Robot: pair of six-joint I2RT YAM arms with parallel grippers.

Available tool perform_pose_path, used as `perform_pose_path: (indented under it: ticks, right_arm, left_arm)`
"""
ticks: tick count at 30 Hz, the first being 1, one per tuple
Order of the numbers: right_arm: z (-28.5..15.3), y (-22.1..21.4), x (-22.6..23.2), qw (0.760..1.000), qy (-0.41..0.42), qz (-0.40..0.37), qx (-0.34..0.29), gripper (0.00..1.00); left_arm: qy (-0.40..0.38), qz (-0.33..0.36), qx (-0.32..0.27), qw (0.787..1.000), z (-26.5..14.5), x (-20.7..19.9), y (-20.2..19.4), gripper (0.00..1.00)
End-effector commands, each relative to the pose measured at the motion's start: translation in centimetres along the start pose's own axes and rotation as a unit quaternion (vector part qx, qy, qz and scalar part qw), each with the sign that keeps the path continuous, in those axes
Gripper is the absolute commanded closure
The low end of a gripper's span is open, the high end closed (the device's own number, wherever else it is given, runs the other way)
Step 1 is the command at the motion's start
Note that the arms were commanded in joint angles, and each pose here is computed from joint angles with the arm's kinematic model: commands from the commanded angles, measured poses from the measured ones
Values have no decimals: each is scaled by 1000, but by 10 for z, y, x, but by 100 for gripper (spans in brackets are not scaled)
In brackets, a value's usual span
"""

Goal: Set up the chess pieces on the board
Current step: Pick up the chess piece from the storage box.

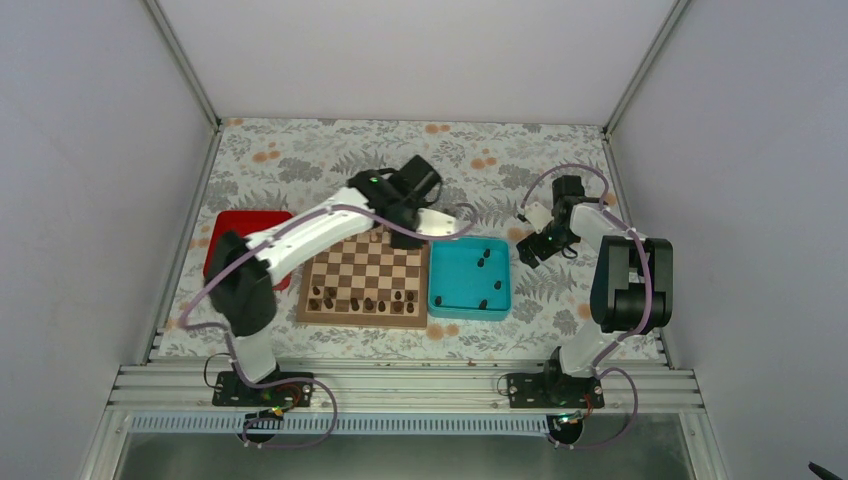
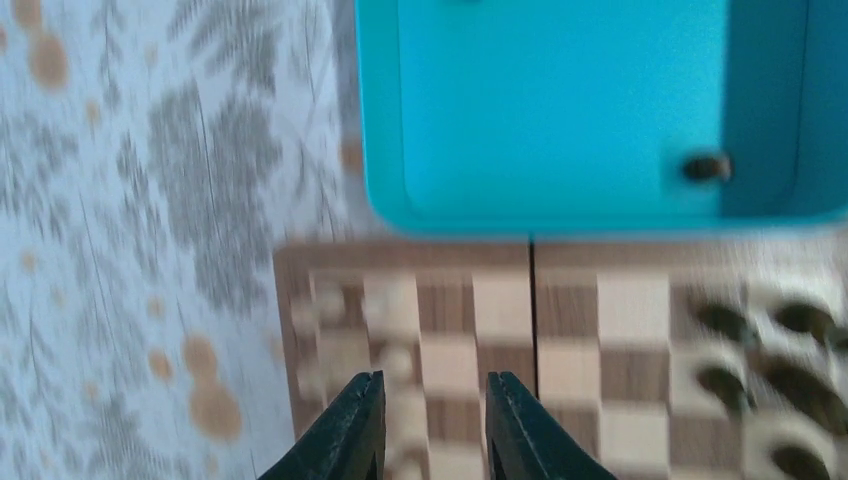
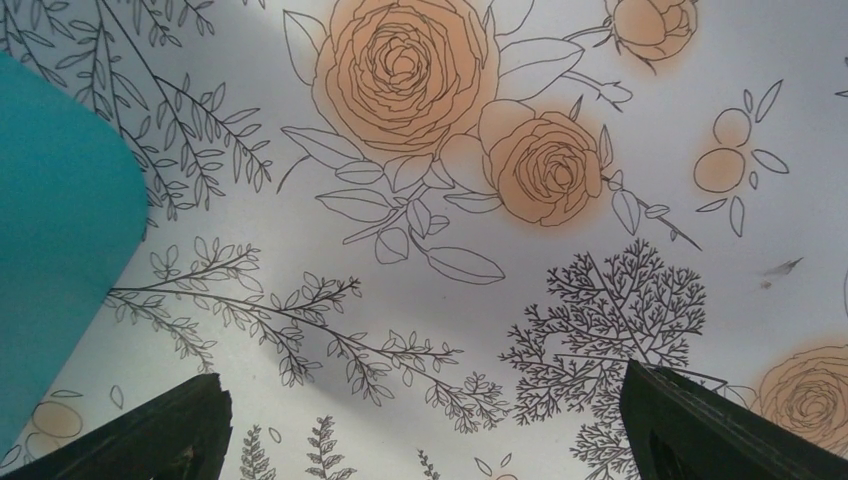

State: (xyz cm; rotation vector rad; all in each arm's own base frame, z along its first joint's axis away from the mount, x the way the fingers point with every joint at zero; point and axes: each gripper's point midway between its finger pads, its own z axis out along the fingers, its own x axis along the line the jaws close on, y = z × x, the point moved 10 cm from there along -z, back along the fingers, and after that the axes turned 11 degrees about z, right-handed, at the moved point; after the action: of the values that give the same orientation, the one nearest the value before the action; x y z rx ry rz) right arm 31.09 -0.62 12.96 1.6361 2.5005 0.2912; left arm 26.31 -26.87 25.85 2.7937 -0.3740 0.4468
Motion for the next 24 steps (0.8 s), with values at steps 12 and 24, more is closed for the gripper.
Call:
perform_pose_path:
  ticks: [12, 24]
  right_arm:
    - [0, 1, 0, 1000, 12, -4, -7, 0]
    - [0, 0, 0, 1000, 12, -4, -5, 0]
  left_arm:
    - [-55, 69, -128, 988, 106, 15, 121, 73]
    - [-72, 70, -110, 989, 150, 17, 125, 72]
